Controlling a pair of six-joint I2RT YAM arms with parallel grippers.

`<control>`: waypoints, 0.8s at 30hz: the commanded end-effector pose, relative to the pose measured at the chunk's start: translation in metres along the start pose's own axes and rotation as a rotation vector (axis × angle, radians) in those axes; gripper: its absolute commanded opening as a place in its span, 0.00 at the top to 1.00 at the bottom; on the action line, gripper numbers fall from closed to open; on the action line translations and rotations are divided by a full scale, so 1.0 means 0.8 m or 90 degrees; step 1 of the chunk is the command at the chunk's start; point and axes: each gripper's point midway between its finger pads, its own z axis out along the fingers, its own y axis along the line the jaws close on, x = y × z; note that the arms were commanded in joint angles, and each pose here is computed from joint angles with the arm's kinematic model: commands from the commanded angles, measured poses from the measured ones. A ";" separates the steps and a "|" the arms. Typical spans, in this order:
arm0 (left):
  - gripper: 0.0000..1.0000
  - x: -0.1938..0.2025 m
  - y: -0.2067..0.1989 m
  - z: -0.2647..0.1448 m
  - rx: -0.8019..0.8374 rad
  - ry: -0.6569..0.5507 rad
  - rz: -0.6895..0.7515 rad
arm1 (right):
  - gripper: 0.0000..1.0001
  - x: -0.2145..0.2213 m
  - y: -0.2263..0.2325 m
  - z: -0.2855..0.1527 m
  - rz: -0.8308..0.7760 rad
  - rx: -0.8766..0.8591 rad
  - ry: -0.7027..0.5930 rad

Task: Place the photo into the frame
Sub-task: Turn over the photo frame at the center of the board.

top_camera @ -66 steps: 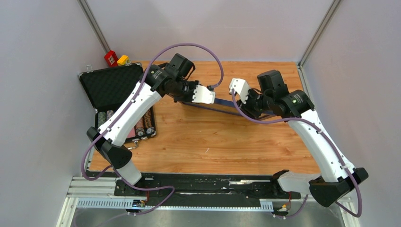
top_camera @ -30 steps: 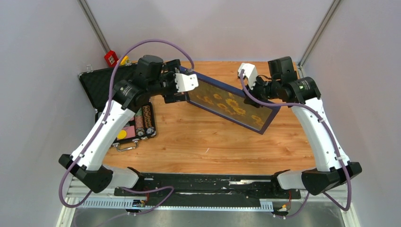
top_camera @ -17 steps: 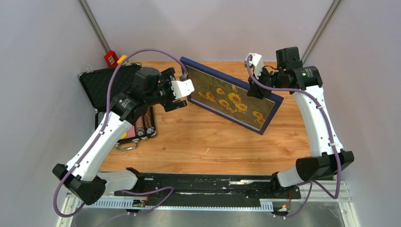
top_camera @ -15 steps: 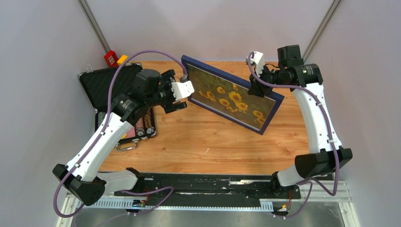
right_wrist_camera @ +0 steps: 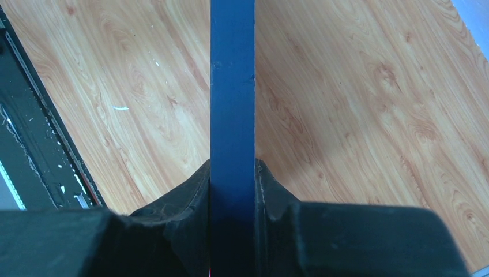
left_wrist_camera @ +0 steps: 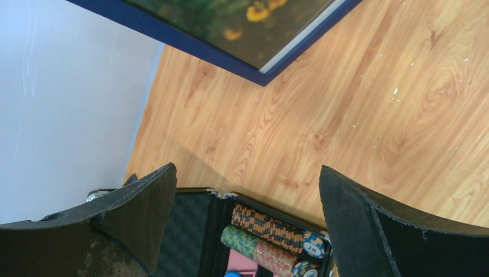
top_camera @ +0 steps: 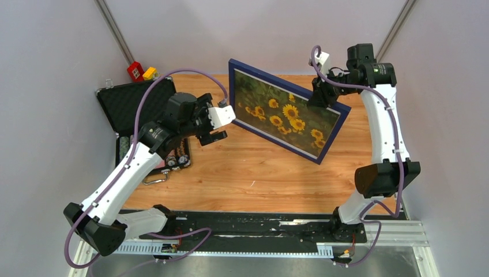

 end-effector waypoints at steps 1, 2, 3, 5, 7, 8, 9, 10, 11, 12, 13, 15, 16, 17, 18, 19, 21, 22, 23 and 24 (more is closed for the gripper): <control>0.00 -0.006 0.009 -0.006 -0.027 -0.020 -0.015 | 1.00 0.019 -0.025 0.003 0.005 0.012 0.040; 0.00 -0.004 0.007 -0.004 -0.024 -0.017 -0.017 | 1.00 0.017 -0.029 0.001 0.006 0.016 0.038; 0.00 -0.003 0.006 -0.003 -0.023 -0.016 -0.017 | 1.00 0.017 -0.032 -0.001 0.010 0.018 0.037; 0.00 -0.001 0.004 -0.001 -0.020 -0.013 -0.022 | 1.00 0.015 -0.038 -0.002 0.014 0.021 0.034; 0.00 0.001 0.002 0.001 -0.019 -0.011 -0.027 | 1.00 0.023 -0.054 -0.008 0.037 0.037 0.035; 0.00 0.002 0.002 0.002 -0.020 -0.011 -0.030 | 1.00 0.025 -0.058 -0.008 0.045 0.040 0.035; 0.00 0.002 0.002 0.002 -0.019 -0.011 -0.031 | 1.00 0.027 -0.062 -0.009 0.053 0.041 0.034; 0.00 0.003 0.001 0.004 -0.018 -0.009 -0.034 | 1.00 0.028 -0.067 -0.011 0.062 0.045 0.031; 0.00 0.002 0.001 0.004 -0.018 -0.010 -0.035 | 1.00 0.030 -0.070 -0.012 0.072 0.045 0.027; 0.00 0.004 0.000 0.005 -0.017 -0.007 -0.040 | 1.00 0.030 -0.073 -0.013 0.081 0.044 0.021; 0.00 0.004 -0.001 0.006 -0.015 -0.007 -0.042 | 1.00 0.031 -0.075 -0.014 0.088 0.044 0.018; 0.00 0.005 -0.004 0.009 -0.010 -0.006 -0.048 | 1.00 0.033 -0.079 -0.015 0.098 0.047 0.016; 0.00 0.006 -0.006 0.010 -0.008 -0.007 -0.051 | 1.00 0.035 -0.081 -0.016 0.103 0.048 0.014; 0.00 0.007 -0.007 0.011 -0.006 -0.007 -0.053 | 1.00 0.036 -0.082 -0.017 0.109 0.048 0.014; 0.00 0.009 -0.009 0.013 -0.005 -0.005 -0.054 | 1.00 0.038 -0.083 -0.017 0.114 0.048 0.014; 0.00 0.010 -0.009 0.014 -0.005 -0.004 -0.056 | 1.00 0.040 -0.083 -0.017 0.118 0.046 0.014; 0.00 0.013 -0.011 0.015 -0.004 0.000 -0.057 | 1.00 0.042 -0.084 -0.017 0.125 0.045 0.012; 0.00 0.015 -0.013 0.017 -0.004 0.000 -0.058 | 1.00 0.043 -0.084 -0.017 0.128 0.045 0.012; 0.00 0.015 -0.013 0.017 -0.005 -0.002 -0.059 | 1.00 0.043 -0.084 -0.018 0.130 0.046 0.012; 0.00 0.017 -0.015 0.018 -0.004 -0.002 -0.059 | 1.00 0.044 -0.083 -0.018 0.133 0.045 0.012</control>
